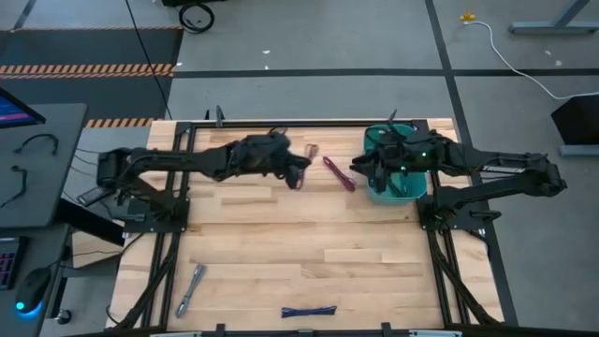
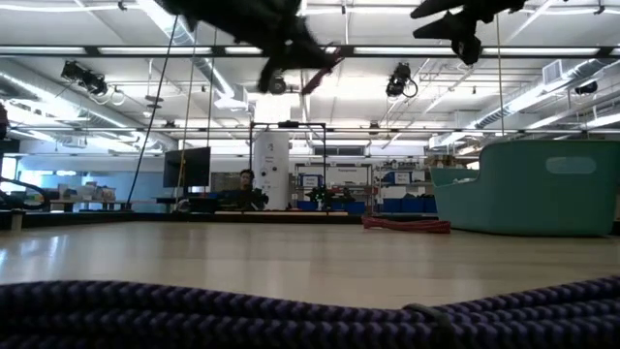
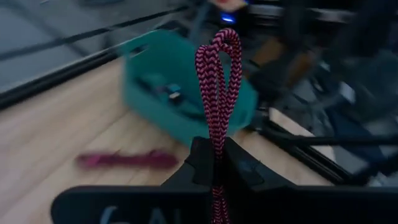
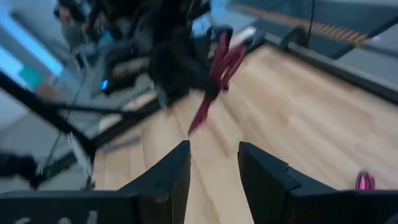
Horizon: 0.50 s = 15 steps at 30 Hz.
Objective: Pick and place USB-C Cables
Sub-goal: Put the left pink charger cable into the green bin
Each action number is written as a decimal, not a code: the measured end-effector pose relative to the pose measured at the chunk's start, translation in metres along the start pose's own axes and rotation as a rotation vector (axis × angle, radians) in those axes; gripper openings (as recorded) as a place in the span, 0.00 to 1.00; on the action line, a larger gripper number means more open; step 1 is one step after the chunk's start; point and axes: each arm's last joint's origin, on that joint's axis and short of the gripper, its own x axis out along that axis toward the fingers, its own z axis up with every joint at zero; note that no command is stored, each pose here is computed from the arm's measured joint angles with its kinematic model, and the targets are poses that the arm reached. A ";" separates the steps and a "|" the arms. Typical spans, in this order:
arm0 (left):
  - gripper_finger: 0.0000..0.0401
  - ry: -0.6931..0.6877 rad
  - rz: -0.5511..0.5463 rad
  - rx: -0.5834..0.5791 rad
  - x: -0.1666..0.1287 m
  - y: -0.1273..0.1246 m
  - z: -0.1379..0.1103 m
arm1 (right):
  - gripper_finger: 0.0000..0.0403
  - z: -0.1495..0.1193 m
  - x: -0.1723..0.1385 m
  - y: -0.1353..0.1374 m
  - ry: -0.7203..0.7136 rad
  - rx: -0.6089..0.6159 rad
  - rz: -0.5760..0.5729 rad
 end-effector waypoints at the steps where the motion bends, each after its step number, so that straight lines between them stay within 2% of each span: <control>1: 0.04 0.002 -0.027 0.035 0.006 -0.004 0.006 | 0.35 0.003 0.002 0.001 -0.028 0.001 0.012; 4: 0.04 -0.002 -0.090 0.110 0.024 -0.015 0.018 | 0.39 0.009 0.010 0.002 -0.074 0.003 0.052; 8: 0.04 -0.009 -0.149 0.146 0.040 -0.026 0.029 | 0.49 0.011 0.024 0.001 -0.094 0.030 0.061; 11: 0.04 -0.018 -0.166 0.168 0.047 -0.030 0.034 | 0.57 0.013 0.032 0.003 -0.108 -0.008 0.125; 13: 0.05 -0.018 -0.172 0.169 0.048 -0.031 0.035 | 0.57 0.014 0.036 0.004 -0.118 -0.023 0.151; 15: 0.06 -0.019 -0.169 0.169 0.048 -0.032 0.035 | 0.50 0.014 0.037 0.005 -0.123 -0.024 0.154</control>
